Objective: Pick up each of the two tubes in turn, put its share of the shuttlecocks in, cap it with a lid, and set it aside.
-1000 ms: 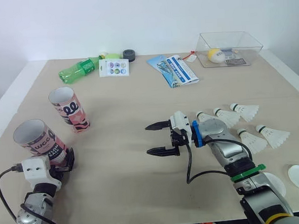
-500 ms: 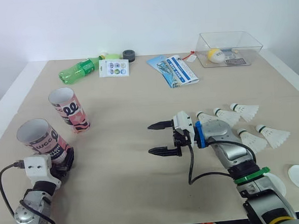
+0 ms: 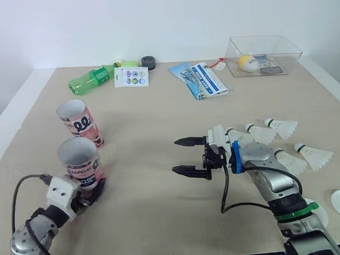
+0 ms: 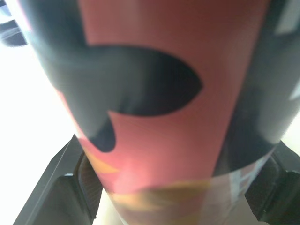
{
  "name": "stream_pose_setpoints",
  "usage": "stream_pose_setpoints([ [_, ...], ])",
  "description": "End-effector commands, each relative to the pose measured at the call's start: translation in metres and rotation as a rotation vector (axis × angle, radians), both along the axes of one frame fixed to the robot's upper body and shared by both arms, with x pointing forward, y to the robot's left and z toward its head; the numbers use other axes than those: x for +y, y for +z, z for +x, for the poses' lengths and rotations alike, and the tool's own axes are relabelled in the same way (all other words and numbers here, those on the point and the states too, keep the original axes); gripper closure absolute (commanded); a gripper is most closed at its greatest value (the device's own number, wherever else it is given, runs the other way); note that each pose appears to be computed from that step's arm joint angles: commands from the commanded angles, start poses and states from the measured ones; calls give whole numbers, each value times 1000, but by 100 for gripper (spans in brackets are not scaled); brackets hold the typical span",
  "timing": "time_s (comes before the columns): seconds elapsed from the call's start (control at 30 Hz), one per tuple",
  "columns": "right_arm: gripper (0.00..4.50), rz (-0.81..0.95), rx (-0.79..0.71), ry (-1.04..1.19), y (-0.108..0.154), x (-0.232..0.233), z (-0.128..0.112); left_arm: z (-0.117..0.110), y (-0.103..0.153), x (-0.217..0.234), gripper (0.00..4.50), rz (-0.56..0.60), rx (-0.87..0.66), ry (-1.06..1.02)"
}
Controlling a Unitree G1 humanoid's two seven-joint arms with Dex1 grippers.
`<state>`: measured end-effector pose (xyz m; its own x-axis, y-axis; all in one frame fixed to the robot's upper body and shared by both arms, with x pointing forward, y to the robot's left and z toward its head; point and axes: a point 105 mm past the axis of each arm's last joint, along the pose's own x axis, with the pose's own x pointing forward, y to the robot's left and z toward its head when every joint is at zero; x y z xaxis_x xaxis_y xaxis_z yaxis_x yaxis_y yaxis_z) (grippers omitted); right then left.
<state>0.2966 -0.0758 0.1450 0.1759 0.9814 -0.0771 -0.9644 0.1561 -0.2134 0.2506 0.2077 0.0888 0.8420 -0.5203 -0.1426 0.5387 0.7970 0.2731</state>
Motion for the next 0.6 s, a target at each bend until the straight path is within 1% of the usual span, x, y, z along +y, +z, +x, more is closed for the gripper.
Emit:
stream_pose_setpoints([
  [0.03, 0, 23, -75, -3, 17, -4, -1, 1, -4, -34, 95, 25, 80, -249],
  [0.17, 0, 18, -86, -22, 17, -8, -3, 8, 6, -56, 95, 86, 136, -479],
  [0.33, 0, 20, -95, -70, 16, -14, -6, 16, 16, -75, 95, 159, 221, -704],
  [0.43, 0, 20, -98, -119, 15, -21, -8, 25, 23, -86, 95, 213, 260, -816],
  [0.6, 0, 24, -101, -207, 14, -33, -14, 34, 27, -101, 95, 341, 284, -941],
])
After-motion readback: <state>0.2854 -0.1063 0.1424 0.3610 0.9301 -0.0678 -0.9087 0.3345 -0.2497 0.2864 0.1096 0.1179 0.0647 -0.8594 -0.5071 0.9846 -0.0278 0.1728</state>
